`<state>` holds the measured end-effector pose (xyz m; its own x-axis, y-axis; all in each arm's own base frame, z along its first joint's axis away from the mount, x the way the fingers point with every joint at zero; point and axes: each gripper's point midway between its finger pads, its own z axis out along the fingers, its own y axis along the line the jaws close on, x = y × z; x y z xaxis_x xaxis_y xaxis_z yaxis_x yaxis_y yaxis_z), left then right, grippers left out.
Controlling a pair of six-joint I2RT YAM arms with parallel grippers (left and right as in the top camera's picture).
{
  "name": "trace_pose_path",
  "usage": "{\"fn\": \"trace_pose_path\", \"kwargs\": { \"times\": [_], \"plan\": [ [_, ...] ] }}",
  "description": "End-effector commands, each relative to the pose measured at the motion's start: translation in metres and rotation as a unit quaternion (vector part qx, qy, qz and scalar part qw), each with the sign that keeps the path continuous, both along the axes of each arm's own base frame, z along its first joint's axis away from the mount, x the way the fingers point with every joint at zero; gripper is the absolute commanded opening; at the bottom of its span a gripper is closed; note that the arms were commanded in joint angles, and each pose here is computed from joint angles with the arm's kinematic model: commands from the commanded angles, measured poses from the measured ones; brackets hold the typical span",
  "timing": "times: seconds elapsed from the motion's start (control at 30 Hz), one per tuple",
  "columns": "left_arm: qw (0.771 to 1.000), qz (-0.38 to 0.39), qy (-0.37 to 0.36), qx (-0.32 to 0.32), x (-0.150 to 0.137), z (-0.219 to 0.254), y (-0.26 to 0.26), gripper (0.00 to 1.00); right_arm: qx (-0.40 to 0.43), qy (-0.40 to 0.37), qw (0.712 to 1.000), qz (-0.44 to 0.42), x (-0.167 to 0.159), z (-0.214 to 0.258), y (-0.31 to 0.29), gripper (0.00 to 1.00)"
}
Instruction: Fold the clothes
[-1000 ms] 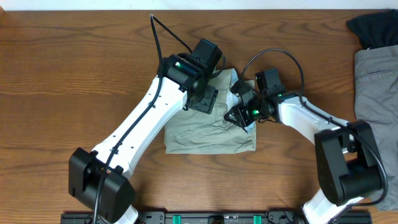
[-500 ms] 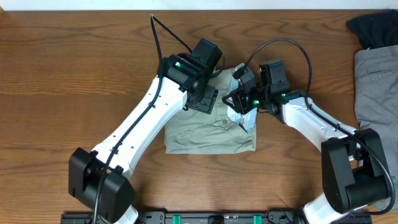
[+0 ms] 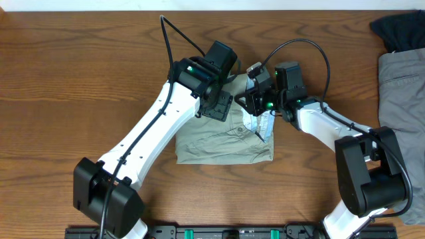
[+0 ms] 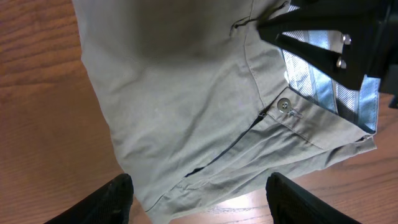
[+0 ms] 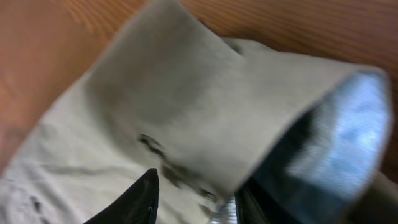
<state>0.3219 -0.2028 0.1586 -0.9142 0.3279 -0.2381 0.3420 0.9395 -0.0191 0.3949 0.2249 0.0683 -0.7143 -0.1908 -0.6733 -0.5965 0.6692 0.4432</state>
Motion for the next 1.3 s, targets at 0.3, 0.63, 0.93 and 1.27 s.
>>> {"fn": "trace_pose_path", "kwargs": {
  "times": [0.3, 0.63, 0.93, 1.27],
  "plan": [
    [1.000, -0.001, -0.003, 0.006, 0.000, 0.000, 0.003, 0.71, 0.096, 0.033, 0.993, 0.066, -0.024, 0.039, 0.016, 0.01],
    [1.000, -0.001, -0.011, 0.001, 0.004, 0.002, 0.000, 0.71, 0.050, 0.017, 0.998, -0.025, -0.028, 0.088, -0.030, 0.01],
    [1.000, -0.001, -0.014, -0.001, 0.006, 0.002, -0.001, 0.71, -0.065, 0.069, 0.987, -0.127, -0.021, 0.038, -0.075, 0.06],
    [1.000, -0.001, -0.014, -0.001, 0.006, 0.002, -0.001, 0.71, -0.052, 0.148, 0.986, -0.064, -0.039, -0.013, -0.058, 0.37]
  ]
}}
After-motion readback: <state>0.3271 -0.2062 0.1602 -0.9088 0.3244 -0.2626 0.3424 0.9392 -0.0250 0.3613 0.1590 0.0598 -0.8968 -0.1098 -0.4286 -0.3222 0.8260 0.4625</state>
